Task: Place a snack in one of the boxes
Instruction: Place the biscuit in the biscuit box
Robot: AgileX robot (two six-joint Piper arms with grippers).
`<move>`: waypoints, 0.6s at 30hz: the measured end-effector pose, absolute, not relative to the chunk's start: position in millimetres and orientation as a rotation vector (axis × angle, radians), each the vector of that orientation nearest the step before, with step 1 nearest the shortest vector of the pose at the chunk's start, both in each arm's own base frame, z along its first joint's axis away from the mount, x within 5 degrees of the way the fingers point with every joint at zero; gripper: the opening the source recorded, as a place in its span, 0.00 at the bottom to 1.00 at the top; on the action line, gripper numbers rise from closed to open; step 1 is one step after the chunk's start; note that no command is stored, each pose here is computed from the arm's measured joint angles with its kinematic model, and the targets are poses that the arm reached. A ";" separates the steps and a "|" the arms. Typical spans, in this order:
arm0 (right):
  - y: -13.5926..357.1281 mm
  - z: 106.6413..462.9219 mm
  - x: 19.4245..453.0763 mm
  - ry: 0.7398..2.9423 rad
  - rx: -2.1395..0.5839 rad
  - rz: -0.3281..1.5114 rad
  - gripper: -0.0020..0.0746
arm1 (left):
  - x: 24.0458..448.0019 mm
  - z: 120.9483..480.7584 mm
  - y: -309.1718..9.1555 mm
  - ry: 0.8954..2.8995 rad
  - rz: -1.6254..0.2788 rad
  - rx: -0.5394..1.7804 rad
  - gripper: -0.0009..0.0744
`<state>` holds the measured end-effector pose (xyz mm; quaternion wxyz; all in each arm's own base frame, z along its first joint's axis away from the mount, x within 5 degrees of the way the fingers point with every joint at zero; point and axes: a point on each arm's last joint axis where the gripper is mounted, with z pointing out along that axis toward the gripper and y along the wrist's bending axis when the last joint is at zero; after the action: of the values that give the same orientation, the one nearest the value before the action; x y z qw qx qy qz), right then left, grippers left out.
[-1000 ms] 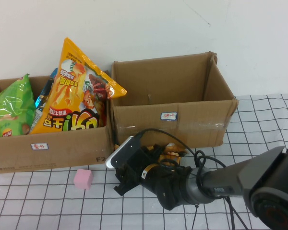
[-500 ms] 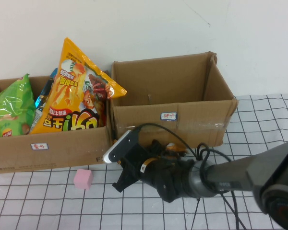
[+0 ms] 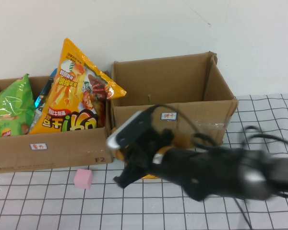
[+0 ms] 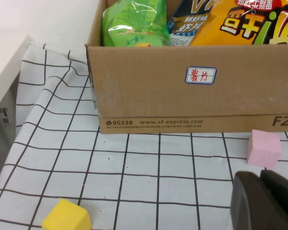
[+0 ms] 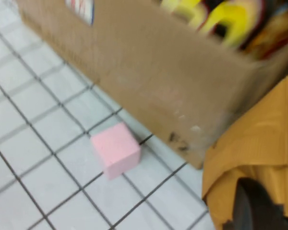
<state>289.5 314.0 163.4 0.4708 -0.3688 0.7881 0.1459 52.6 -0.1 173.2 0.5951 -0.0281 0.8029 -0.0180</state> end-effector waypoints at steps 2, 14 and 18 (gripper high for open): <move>300.0 181.7 279.2 1.898 -0.838 0.366 0.04 | 52.6 173.2 -0.1 1.865 -0.042 -0.065 0.01; 246.2 291.2 357.8 1.660 -0.526 0.275 0.08 | 52.6 173.2 -0.1 1.865 -0.042 -0.065 0.01; 237.6 289.8 404.8 1.725 -0.500 0.274 0.26 | 52.6 173.2 -0.1 1.865 -0.042 -0.065 0.01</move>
<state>404.8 237.6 289.8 0.6148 -0.2171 0.7488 0.1189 52.6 -0.1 173.2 0.5951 -0.0281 0.8029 -0.0180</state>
